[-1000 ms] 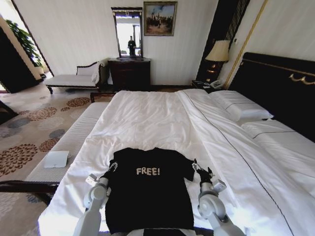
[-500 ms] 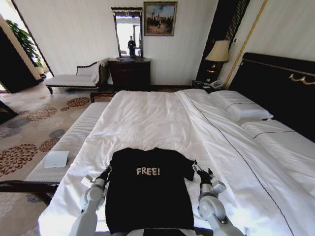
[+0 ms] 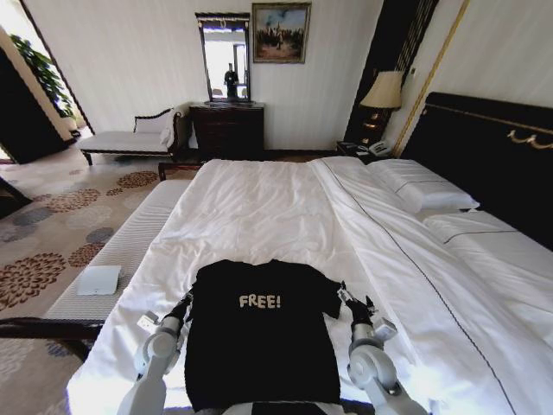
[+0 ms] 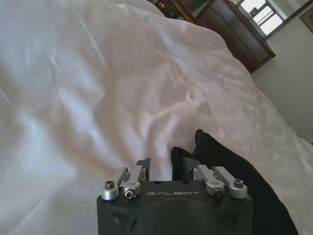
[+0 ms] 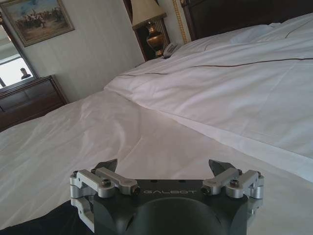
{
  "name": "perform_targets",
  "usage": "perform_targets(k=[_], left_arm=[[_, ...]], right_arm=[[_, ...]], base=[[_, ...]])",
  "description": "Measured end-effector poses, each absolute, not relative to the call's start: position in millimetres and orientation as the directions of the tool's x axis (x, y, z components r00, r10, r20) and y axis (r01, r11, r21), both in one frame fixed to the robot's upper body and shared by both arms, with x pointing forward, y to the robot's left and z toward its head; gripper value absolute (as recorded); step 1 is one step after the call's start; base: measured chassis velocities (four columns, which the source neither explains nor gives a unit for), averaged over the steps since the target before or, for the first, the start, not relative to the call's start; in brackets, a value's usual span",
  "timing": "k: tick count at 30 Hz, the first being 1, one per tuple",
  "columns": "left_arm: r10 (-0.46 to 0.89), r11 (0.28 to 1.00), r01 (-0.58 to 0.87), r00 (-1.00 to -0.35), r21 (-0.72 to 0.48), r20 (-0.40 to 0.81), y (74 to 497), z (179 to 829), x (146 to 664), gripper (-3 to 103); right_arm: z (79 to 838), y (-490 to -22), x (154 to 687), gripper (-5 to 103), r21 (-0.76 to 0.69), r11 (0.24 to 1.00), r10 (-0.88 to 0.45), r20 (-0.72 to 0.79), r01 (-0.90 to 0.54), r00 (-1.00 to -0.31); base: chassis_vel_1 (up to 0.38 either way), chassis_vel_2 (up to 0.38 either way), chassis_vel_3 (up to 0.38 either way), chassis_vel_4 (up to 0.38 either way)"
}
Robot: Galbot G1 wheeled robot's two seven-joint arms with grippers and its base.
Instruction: Fold the clothes on the bed.
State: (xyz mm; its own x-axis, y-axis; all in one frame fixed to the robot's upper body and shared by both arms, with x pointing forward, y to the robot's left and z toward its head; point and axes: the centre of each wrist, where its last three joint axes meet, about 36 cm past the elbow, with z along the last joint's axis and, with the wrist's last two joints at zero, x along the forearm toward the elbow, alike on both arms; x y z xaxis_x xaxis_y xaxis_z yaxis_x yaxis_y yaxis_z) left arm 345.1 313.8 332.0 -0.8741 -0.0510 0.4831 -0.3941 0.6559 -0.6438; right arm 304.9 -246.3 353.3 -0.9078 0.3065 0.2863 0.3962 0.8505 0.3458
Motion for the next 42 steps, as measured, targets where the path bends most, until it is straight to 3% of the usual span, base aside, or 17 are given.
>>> perform_targets(k=[2,5,8,9,16,19,20,22,25,26,27,28,31,32,38,40,42], left_arm=[[-0.051,0.656,-0.393,-0.875,-0.644,0.482,313.8,332.3,345.6,44],[-0.048,0.653,-0.386,-0.880,-0.652,0.473,312.7,334.9,348.9,60],[-0.046,0.653,-0.383,-0.881,-0.653,0.471,312.4,335.6,349.2,66],[-0.045,0.654,-0.383,-0.881,-0.652,0.472,312.4,335.2,349.0,75],[-0.055,0.649,-0.398,-0.875,-0.648,0.482,312.0,328.2,346.8,52],[-0.058,0.647,-0.397,-0.877,-0.651,0.477,313.7,329.1,345.9,46],[-0.059,0.644,-0.394,-0.880,-0.656,0.470,315.7,329.8,344.5,35],[-0.060,0.644,-0.393,-0.881,-0.657,0.469,316.4,329.9,344.1,35],[-0.062,0.642,-0.398,-0.879,-0.656,0.473,318.5,327.5,341.3,19],[-0.062,0.642,-0.398,-0.879,-0.656,0.473,318.5,327.5,341.3,19],[-0.060,0.642,-0.401,-0.876,-0.654,0.478,317.8,325.5,340.8,11],[-0.058,0.642,-0.401,-0.875,-0.653,0.480,317.0,324.4,340.7,11],[-0.038,0.644,-0.387,-0.877,-0.660,0.478,304.4,322.4,347.2,33],[-0.038,0.644,-0.387,-0.877,-0.660,0.478,304.4,322.4,347.2,33],[-0.025,0.644,-0.371,-0.884,-0.669,0.466,298.8,326.5,351.4,60],[-0.025,0.644,-0.372,-0.883,-0.668,0.468,298.9,325.6,351.4,60],[-0.027,0.645,-0.377,-0.880,-0.665,0.473,299.3,323.5,351.0,71]], right_arm=[[353.5,-246.0,305.2,100,0.347,0.850,0.306,0.286,0.396,-0.908],[353.8,-244.8,305.2,100,0.348,0.850,0.305,0.286,0.395,-0.908],[353.5,-244.5,304.8,100,0.347,0.851,0.305,0.286,0.395,-0.908],[353.4,-244.5,304.8,100,0.346,0.851,0.305,0.287,0.395,-0.908],[351.1,-244.3,304.0,100,0.342,0.851,0.308,0.291,0.399,-0.906],[350.7,-244.1,303.9,100,0.341,0.851,0.308,0.292,0.400,-0.905],[350.1,-244.0,303.7,100,0.339,0.851,0.309,0.293,0.400,-0.905],[349.8,-244.0,303.6,100,0.338,0.852,0.309,0.293,0.400,-0.905],[347.7,-243.0,303.1,100,0.333,0.854,0.308,0.296,0.400,-0.904],[347.7,-243.0,303.1,100,0.333,0.854,0.308,0.296,0.400,-0.904],[347.5,-242.6,303.0,100,0.333,0.854,0.308,0.296,0.400,-0.904],[347.4,-242.3,302.9,100,0.333,0.854,0.308,0.296,0.400,-0.904],[346.3,-242.5,300.6,100,0.327,0.855,0.311,0.299,0.403,-0.902],[346.3,-242.5,300.6,100,0.327,0.855,0.311,0.299,0.403,-0.902],[344.5,-243.8,297.0,100,0.318,0.856,0.317,0.299,0.408,-0.900],[344.4,-243.6,297.0,100,0.319,0.856,0.318,0.298,0.408,-0.900],[343.9,-243.1,297.1,100,0.318,0.855,0.320,0.297,0.409,-0.900]], base=[[0.000,0.000,0.000,0.000],[0.000,0.000,0.000,0.000],[0.000,0.000,0.000,0.000],[0.000,0.000,0.000,0.000],[0.000,0.000,0.000,0.000],[0.000,0.000,0.000,0.000],[0.000,0.000,0.000,0.000],[0.000,0.000,0.000,0.000],[0.000,0.000,0.000,0.000],[0.000,0.000,0.000,0.000],[0.000,0.000,0.000,0.000],[0.000,0.000,0.000,0.000],[0.000,0.000,0.000,0.000],[0.000,0.000,0.000,0.000],[0.000,0.000,0.000,0.000],[0.000,0.000,0.000,0.000],[0.000,0.000,0.000,0.000]])
